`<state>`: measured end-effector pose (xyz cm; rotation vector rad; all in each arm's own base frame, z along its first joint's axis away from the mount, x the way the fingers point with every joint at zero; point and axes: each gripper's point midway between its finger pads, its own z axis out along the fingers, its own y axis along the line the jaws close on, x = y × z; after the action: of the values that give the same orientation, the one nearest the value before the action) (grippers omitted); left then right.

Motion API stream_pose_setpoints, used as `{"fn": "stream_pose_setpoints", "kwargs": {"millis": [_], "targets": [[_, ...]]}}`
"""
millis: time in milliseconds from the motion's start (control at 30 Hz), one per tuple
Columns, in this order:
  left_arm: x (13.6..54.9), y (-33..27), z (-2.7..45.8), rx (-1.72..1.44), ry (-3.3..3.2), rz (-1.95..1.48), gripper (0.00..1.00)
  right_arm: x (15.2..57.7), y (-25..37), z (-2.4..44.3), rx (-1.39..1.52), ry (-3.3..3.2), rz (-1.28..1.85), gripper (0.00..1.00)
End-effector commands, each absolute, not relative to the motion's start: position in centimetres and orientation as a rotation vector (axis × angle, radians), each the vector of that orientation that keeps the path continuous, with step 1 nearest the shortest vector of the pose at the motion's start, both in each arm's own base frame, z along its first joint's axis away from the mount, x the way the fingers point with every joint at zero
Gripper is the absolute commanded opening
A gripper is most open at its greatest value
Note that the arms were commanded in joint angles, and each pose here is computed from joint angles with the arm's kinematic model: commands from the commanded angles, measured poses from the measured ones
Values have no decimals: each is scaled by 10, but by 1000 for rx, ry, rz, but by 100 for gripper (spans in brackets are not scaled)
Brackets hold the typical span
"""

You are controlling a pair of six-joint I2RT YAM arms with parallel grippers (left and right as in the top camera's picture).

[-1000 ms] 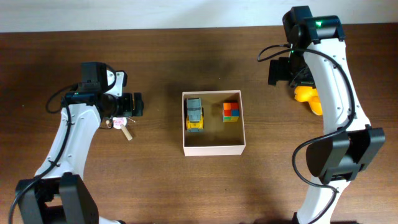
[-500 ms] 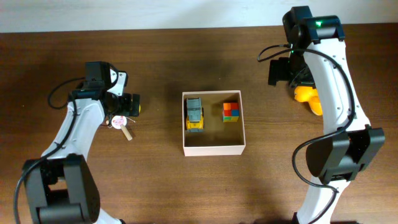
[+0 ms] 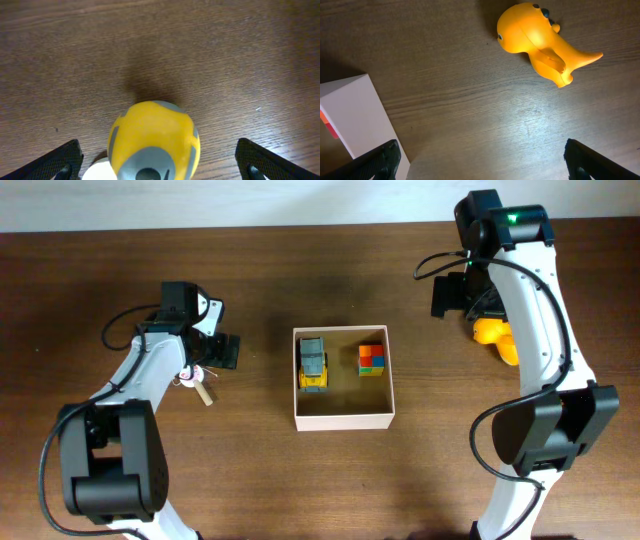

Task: Pack container
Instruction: 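Move the left gripper over the yellow ball and grasp it, then lift the yellow ball with the left gripper and carry it over the box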

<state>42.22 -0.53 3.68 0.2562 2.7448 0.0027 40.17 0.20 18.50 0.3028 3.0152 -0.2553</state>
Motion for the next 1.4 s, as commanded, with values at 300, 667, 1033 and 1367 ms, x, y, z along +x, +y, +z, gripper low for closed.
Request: {"fn": "stream_pose_setpoints", "kwargs": {"millis": [300,667,1033,1367], "targets": [[428,-5,32,282,2741,14,80,402,0,201,288,2968,-259,99],[426,1,31,275,2752,54,82,402,0,201,282,2969,-259,99],[420,0,11,281,2808,46,82,402,0,201,255,2973,-261,99],[419,0,6,278,2820,43,57,401,0,201,254,2976,-263,99]]}}
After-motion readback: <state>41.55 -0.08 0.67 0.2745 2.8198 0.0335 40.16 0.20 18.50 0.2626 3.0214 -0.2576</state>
